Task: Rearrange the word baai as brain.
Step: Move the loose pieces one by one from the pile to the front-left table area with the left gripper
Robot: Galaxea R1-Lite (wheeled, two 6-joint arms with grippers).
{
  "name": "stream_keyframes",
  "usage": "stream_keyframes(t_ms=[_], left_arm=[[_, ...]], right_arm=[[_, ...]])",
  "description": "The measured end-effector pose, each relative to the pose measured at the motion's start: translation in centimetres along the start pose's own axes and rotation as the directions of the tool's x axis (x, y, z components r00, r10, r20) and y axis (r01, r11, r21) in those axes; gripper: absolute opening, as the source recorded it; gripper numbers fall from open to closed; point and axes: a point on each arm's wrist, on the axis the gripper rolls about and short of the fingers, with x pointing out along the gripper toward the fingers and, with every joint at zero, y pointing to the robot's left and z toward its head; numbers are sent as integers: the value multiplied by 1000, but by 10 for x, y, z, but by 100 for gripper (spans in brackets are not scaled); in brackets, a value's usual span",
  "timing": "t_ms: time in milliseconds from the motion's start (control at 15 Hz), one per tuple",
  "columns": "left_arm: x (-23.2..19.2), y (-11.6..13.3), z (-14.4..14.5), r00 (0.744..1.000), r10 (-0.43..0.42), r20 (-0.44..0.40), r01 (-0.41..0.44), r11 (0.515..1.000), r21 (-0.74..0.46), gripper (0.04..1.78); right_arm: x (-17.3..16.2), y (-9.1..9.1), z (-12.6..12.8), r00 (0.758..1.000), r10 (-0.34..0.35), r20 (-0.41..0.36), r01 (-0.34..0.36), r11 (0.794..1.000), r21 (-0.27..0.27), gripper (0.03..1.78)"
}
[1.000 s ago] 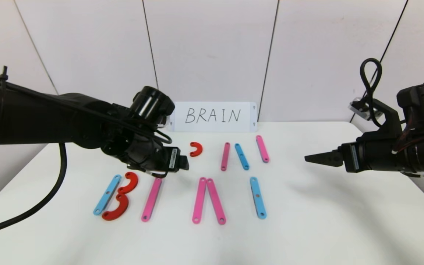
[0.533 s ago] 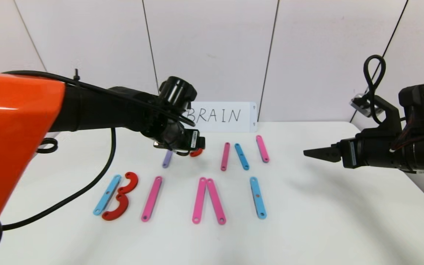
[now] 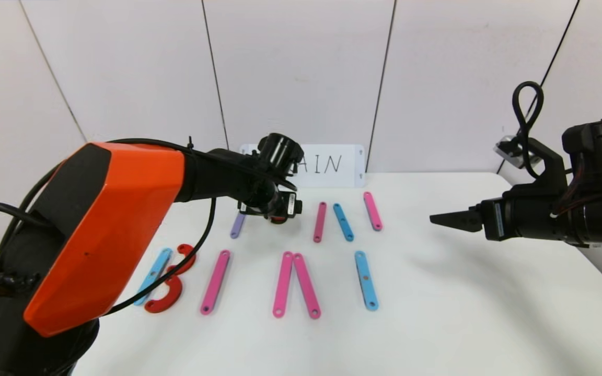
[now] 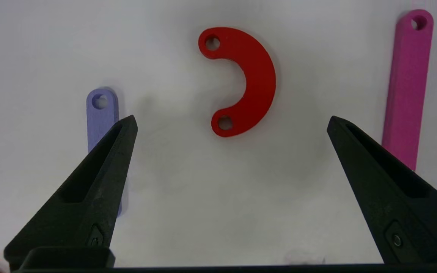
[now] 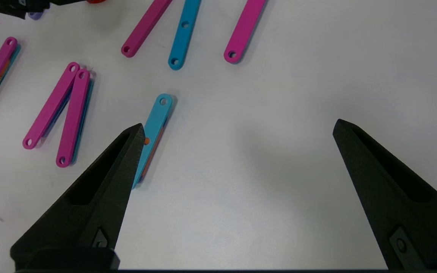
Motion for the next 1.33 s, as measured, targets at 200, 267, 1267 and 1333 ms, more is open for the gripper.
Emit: stream_keyframes(t_ms=[200,267,1267,1333], left_arm=[[15,-8,-2,999,-7,42,8,1000,-19,175],[19,-9,-3,999,-2,53,3,1000,-24,175],[36,-12,-13,998,33,52,-31,999,-28,113],[36,-12,-14,998,32,51,-31,999,-28,94]], right_arm=[[0,0,-1,1000,1,-2,-1,1000,0,174],[0,0,-1,1000,1,-2,-1,1000,0,174],[1,1,-2,1000,5,-8,-5,1000,-1,174],[2,2,-2,1000,6,-9,-6,1000,-2,174]])
